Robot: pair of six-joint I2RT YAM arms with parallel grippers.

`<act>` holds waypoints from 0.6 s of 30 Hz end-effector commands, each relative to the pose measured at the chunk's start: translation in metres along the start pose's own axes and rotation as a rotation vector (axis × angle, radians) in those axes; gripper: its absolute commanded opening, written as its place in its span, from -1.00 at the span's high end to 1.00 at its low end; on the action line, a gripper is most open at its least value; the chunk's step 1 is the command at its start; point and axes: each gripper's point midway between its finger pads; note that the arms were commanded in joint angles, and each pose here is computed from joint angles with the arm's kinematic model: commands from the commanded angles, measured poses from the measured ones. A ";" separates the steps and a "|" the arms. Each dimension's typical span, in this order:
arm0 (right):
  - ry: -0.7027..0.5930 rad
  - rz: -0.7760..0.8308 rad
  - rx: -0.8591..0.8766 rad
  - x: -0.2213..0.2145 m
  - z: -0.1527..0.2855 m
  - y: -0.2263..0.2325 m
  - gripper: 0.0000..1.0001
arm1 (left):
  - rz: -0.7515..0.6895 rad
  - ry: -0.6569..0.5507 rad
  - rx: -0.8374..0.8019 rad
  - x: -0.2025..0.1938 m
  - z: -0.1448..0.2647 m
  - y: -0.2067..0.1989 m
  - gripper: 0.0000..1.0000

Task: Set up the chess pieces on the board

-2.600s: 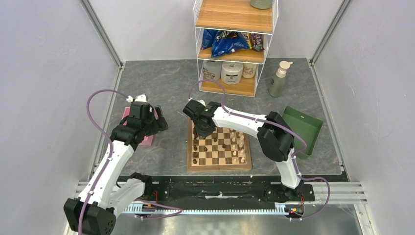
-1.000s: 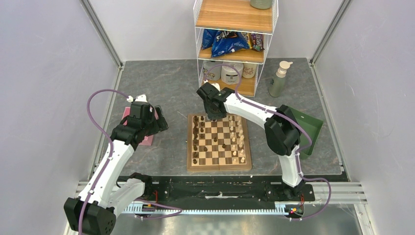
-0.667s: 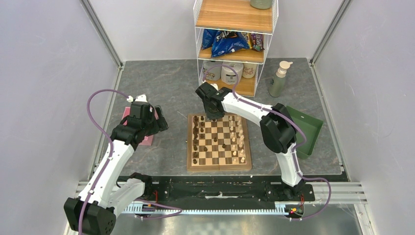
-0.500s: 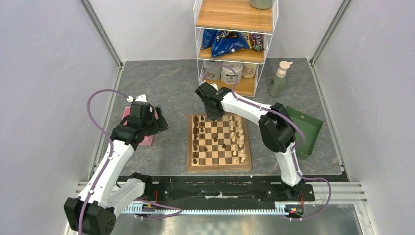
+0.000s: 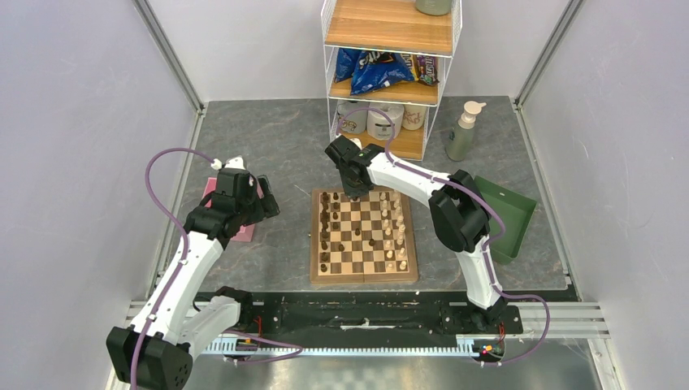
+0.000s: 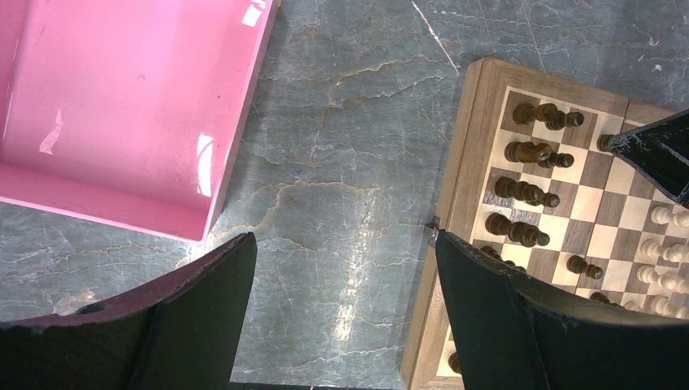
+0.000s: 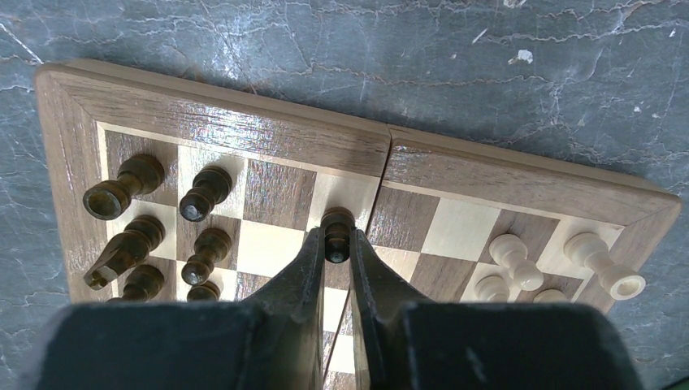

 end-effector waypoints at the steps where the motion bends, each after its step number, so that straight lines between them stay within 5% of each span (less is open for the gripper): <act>1: -0.069 -0.004 0.047 0.016 0.031 0.009 0.81 | -0.025 -0.023 -0.022 0.006 -0.001 -0.004 -0.76; 18: -0.027 0.037 0.175 -0.055 0.083 0.071 0.79 | -0.026 -0.019 -0.027 0.005 -0.001 -0.004 -0.75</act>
Point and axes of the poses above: each gripper's point midway between its finger pads, its own z axis back along the fingers, its own y axis along the line the jaws close on, x = y × z, and after that the axes turned 6 degrees about z, right-handed
